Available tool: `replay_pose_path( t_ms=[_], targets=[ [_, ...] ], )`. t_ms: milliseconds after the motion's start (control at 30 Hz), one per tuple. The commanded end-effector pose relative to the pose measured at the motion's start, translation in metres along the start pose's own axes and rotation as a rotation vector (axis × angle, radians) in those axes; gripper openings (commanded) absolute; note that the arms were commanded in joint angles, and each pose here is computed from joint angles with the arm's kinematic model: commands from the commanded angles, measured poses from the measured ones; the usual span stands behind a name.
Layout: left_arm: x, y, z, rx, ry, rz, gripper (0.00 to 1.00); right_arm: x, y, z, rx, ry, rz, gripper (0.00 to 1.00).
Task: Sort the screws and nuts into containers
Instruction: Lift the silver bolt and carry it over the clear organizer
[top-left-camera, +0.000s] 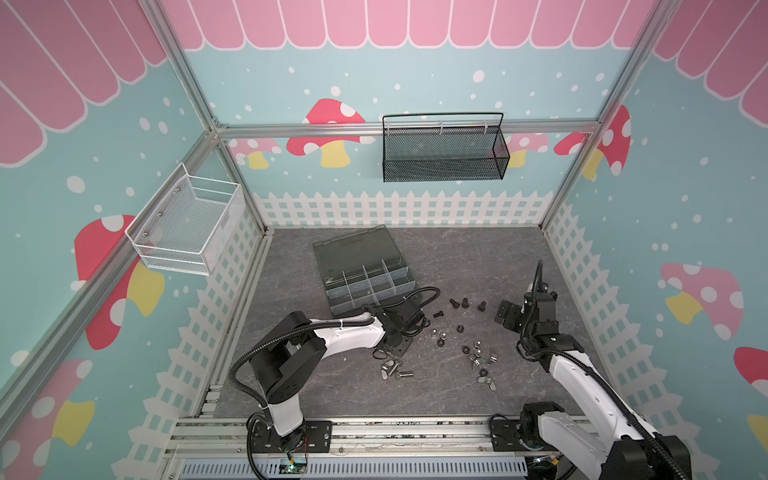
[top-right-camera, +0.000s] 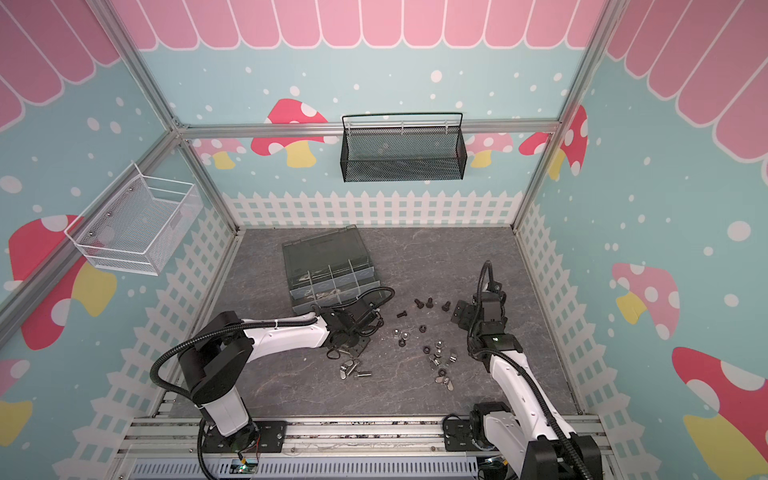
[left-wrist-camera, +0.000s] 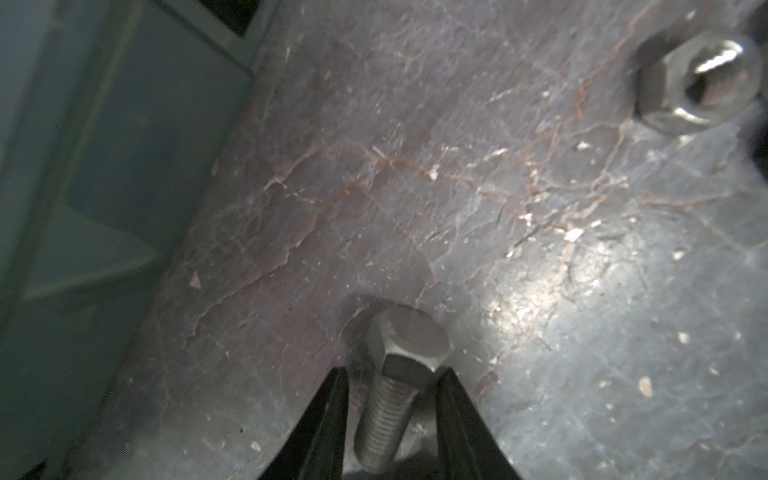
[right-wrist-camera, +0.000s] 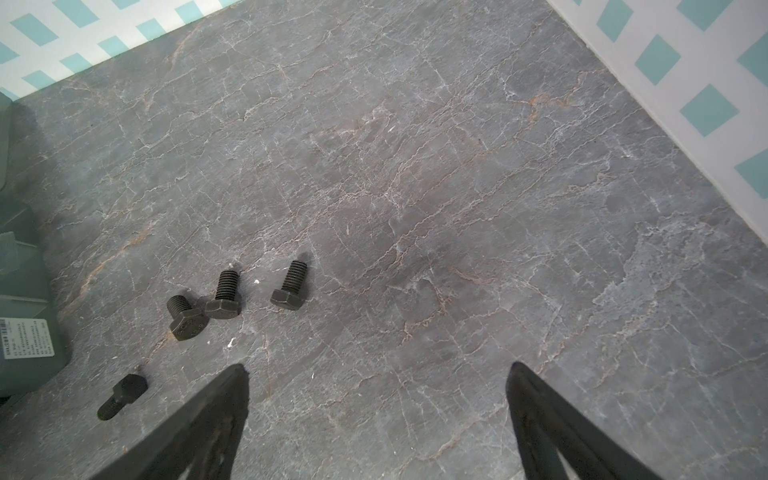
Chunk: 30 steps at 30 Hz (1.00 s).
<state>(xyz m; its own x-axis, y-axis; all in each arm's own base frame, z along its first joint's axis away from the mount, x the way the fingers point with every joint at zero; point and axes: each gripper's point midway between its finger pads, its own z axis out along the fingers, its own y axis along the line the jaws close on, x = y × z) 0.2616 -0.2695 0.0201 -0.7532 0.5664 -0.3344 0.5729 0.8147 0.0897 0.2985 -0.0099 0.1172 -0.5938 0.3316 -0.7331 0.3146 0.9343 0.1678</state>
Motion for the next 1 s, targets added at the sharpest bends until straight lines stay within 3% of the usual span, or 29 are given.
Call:
replay_pose_path(
  t_ms=[0, 533, 967],
  targets=[
    [0.012, 0.0, 0.008, -0.007, 0.058, 0.008, 0.3, 0.001, -0.004, -0.003, 0.019, -0.013, 0.025, 0.98],
    [0.006, -0.001, 0.004, 0.001, 0.038, -0.006, 0.0, -0.007, -0.01, -0.017, 0.022, -0.087, 0.058, 0.98],
    [-0.046, 0.011, -0.038, -0.049, -0.136, -0.048, 0.0, -0.007, -0.005, -0.012, 0.013, -0.059, 0.038, 0.98]
  ],
)
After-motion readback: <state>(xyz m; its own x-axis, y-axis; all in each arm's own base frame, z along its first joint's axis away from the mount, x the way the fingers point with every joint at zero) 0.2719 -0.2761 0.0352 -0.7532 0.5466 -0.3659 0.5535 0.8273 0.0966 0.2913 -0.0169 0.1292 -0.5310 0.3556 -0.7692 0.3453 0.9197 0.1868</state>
